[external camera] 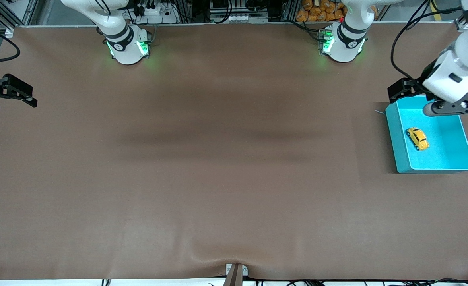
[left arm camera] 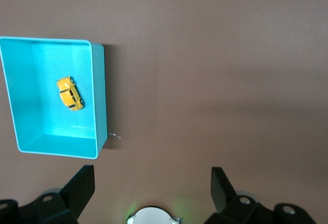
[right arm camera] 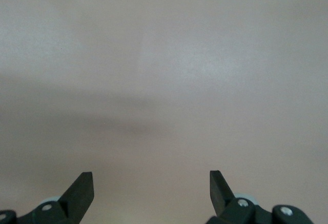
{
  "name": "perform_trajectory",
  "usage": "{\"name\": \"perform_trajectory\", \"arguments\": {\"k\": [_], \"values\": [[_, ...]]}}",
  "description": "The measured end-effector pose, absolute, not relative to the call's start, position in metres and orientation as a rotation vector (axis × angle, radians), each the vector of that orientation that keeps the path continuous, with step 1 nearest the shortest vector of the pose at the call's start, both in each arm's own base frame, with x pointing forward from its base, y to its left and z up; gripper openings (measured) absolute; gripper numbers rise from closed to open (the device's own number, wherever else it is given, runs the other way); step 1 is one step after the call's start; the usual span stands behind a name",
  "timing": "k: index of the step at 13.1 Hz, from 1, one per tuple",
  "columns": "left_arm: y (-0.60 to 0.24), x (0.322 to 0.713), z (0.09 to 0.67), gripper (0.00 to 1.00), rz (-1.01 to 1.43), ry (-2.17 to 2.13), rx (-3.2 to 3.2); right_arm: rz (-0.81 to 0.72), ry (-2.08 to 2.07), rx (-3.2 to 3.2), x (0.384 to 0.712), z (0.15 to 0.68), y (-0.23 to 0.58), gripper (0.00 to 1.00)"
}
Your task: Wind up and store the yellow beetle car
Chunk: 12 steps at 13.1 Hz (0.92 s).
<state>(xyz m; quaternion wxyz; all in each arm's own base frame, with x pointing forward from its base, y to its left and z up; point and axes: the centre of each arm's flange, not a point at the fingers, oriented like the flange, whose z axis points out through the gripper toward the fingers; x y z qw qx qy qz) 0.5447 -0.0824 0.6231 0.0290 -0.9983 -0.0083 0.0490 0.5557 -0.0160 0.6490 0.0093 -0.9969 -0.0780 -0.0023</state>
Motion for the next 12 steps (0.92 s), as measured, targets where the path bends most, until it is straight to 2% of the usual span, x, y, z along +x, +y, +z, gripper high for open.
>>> {"name": "perform_trajectory", "arguments": {"k": [5,12], "values": [[-0.085,0.535,0.663,1.00,0.061,0.070,-3.141,-0.002,-0.244,-3.113,0.555,0.649,-0.016,1.00],[-0.058,0.530,0.666,1.00,0.124,0.073,-3.146,0.000,-0.243,-3.113,0.555,0.649,-0.016,1.00]]}}
